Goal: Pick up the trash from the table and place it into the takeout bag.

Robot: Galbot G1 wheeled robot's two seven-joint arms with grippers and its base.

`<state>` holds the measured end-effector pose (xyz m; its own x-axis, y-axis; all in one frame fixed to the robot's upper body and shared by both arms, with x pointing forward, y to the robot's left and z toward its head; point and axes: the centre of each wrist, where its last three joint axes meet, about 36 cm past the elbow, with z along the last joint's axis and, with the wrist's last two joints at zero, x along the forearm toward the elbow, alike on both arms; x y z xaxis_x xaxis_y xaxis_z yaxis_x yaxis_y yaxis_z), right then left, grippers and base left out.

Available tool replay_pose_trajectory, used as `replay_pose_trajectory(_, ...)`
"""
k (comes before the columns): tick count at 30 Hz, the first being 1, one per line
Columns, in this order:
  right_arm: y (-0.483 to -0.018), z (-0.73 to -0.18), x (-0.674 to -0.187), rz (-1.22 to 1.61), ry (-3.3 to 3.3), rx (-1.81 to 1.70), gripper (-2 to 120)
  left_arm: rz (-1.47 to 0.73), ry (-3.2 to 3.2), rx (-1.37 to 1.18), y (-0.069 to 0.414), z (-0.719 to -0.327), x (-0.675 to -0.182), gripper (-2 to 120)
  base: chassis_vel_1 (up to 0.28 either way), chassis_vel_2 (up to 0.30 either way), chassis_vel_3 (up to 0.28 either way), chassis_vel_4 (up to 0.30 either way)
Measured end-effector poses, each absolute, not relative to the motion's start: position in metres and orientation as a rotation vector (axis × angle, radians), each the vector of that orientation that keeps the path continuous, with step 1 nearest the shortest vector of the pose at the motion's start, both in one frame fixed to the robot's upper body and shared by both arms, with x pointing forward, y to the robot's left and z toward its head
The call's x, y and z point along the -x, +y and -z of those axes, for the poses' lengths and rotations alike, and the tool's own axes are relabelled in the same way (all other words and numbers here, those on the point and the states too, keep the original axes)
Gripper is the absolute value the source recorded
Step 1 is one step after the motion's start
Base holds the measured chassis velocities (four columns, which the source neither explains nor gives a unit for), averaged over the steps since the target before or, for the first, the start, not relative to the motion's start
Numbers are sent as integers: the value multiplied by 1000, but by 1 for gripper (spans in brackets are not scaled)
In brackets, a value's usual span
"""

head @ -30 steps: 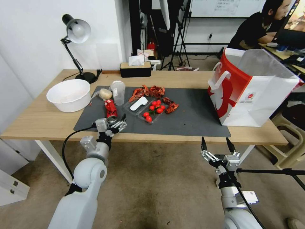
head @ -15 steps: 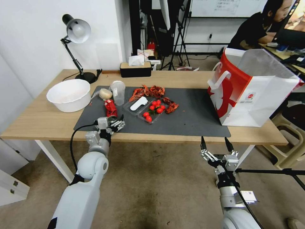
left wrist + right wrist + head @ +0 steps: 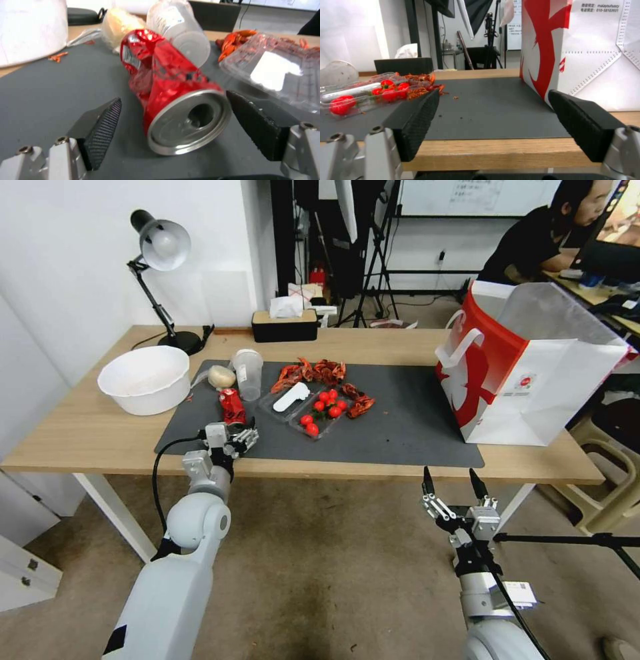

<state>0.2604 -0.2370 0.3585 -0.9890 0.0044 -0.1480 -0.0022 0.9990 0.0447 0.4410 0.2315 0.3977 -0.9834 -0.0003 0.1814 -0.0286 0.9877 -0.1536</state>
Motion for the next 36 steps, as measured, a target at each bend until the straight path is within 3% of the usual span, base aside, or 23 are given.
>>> replay_pose_trajectory(4,-236,-358,-261,-68,2992,0,81,-228,-2945,-24,232,-397,-442,72,0,0,0,0)
replay_pose_trajectory(7,-235,-357,-261,-69,2994,0,78,-224,-2944,-28,233,-398,-442,56,0,0,0,0)
replay_pose_trajectory(11,-235,-357,-260,-69,2995,1,76,-221,-2943,-29,234,-397,-441,49,0,0,0,0)
replay_pose_trajectory(25,-233,-356,-259,-73,2994,0,68,-204,-2965,-12,236,-398,-437,49,0,0,0,0)
replay_pose_trajectory(32,-232,-356,-259,-79,2980,-3,65,-123,-3142,300,239,-415,-442,49,0,0,0,0)
replay_pose_trajectory(34,-233,-356,-259,-78,2978,-8,65,-99,-3176,438,240,-427,-450,49,0,0,0,0)
replay_pose_trajectory(35,-234,-356,-260,-75,2976,-14,65,-90,-3203,655,234,-453,-469,49,0,0,0,0)
replay_pose_trajectory(36,-234,-356,-260,-75,2976,-14,65,-90,-3203,655,234,-453,-469,49,0,0,0,0)
